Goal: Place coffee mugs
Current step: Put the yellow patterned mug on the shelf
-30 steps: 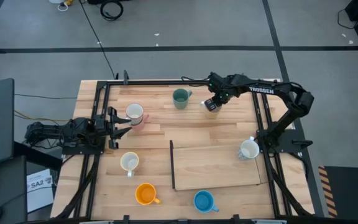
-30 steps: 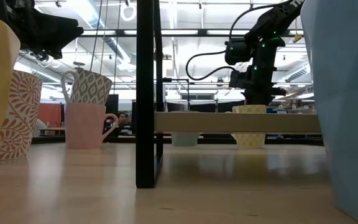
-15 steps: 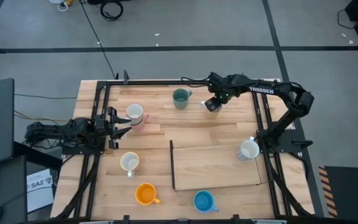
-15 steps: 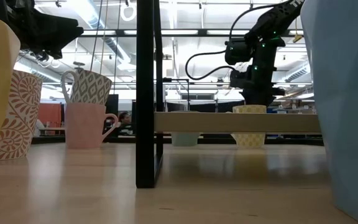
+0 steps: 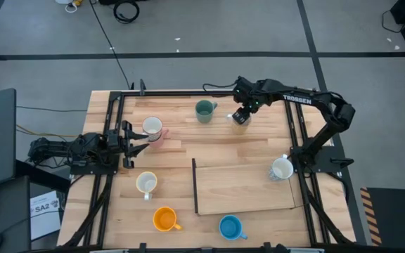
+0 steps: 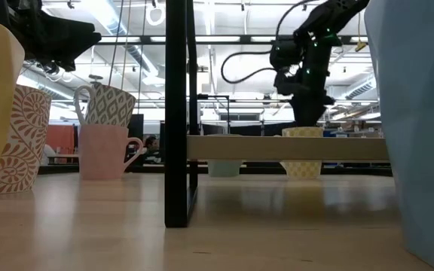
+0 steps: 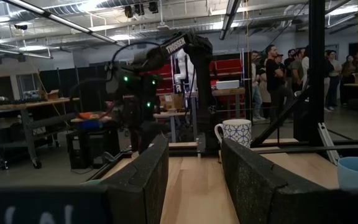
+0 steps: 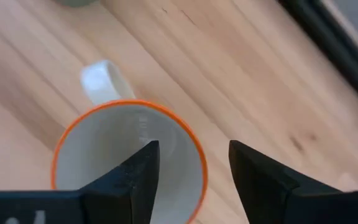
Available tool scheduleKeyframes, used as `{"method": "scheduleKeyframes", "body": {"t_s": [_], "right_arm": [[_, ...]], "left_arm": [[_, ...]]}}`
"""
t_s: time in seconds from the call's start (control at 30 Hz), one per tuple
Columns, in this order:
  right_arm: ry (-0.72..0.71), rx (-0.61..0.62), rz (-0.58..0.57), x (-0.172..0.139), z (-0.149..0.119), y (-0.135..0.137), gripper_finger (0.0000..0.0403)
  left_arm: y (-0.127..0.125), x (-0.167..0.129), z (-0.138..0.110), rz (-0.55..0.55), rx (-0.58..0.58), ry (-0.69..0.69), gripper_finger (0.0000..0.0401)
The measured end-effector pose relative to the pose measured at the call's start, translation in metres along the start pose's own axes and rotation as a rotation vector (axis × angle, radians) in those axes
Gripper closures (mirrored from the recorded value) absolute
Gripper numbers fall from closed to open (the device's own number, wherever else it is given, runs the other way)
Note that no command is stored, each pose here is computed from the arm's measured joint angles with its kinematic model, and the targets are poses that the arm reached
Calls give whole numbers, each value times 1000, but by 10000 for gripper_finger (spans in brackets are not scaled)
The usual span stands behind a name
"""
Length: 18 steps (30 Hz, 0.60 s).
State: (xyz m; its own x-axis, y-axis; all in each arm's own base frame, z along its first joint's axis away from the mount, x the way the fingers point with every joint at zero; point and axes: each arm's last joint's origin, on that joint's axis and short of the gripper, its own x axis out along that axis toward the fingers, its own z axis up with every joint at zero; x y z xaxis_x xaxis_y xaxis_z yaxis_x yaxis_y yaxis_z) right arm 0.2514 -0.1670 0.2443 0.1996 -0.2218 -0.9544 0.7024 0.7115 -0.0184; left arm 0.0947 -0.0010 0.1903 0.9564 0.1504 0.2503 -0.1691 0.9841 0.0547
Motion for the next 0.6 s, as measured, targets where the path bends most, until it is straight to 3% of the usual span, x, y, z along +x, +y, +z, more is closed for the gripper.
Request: {"method": "scheduleKeyframes", "body": {"t_s": [0.3, 0.6], "right_arm": [[-59, -259, 3, -35, 18, 1, 204], [-111, -799, 153, -45, 21, 6, 204]], "left_arm": [[0, 0, 0, 0, 0, 0, 246], [0, 0, 0, 0, 0, 0, 246]]}}
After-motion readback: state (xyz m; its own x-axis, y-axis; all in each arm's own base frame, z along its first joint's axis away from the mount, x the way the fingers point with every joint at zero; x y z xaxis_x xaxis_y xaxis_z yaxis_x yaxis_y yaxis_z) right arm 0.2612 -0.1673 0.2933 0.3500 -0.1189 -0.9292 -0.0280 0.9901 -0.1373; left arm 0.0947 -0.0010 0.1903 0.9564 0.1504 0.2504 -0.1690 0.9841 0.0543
